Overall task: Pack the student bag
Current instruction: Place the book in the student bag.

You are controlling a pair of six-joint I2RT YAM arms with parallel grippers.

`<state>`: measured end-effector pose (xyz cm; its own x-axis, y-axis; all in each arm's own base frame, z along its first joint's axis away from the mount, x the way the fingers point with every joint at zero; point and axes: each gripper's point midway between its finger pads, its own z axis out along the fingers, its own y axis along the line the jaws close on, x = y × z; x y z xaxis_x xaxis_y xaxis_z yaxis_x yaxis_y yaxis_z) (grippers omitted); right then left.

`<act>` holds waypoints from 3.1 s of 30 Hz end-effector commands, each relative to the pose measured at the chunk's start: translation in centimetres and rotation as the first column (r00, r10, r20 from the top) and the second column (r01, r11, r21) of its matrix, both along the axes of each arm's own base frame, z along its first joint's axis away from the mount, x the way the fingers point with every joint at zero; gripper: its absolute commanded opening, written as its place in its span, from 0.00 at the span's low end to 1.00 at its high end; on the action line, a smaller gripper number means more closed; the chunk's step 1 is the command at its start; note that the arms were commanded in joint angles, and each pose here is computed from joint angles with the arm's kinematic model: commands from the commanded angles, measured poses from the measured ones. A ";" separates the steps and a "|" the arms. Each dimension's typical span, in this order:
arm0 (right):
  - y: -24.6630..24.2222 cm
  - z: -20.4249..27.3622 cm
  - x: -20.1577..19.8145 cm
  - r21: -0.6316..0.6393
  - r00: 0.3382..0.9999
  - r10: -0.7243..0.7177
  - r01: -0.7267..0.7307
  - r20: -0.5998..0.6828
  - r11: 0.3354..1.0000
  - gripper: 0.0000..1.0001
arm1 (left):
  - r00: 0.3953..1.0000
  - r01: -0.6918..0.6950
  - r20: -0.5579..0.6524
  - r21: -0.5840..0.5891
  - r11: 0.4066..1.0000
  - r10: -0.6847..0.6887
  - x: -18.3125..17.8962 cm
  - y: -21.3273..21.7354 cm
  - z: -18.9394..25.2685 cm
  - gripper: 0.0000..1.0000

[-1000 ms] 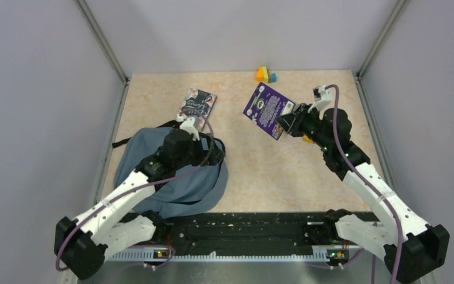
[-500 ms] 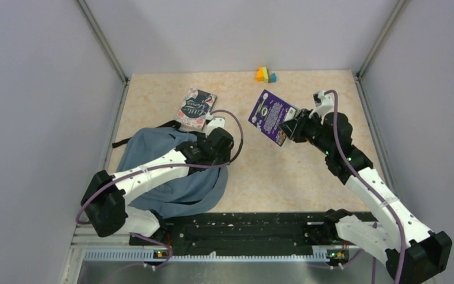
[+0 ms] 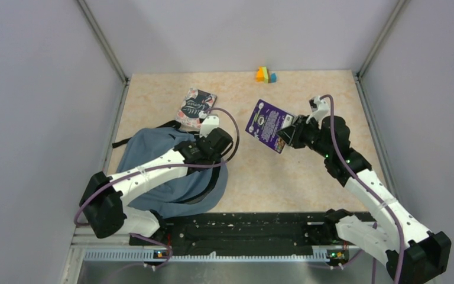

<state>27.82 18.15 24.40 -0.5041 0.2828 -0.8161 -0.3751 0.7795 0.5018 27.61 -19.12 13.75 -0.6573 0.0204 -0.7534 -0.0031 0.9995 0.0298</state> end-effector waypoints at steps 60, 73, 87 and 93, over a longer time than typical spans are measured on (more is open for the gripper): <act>31.7 -12.9 -2.0 0.264 0.934 0.319 -0.271 -0.159 0.926 0.64 | 0.947 0.275 0.214 -0.146 0.950 -0.241 0.0 7.2 17.1 0.00; 24.5 -8.6 -2.2 0.213 0.984 0.180 -0.177 0.009 0.961 0.74 | 0.957 0.215 0.234 -0.164 0.963 -0.174 0.3 8.4 16.4 0.00; 20.5 -7.6 -3.4 -0.200 0.922 0.331 -0.292 0.202 0.935 0.78 | 0.963 0.161 0.249 -0.212 0.964 -0.106 0.2 9.0 15.9 0.00; 23.1 -11.9 -5.8 -0.344 0.862 0.493 -0.430 0.120 0.835 0.77 | 0.965 0.146 0.247 -0.213 0.966 -0.091 0.1 9.3 16.2 0.00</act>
<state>24.28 39.21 14.58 -0.3804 -0.0331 -0.9242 -0.6889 0.6769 0.2593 26.86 -9.98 27.08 -0.5483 -0.0495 -0.8348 0.1497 0.9763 -0.1562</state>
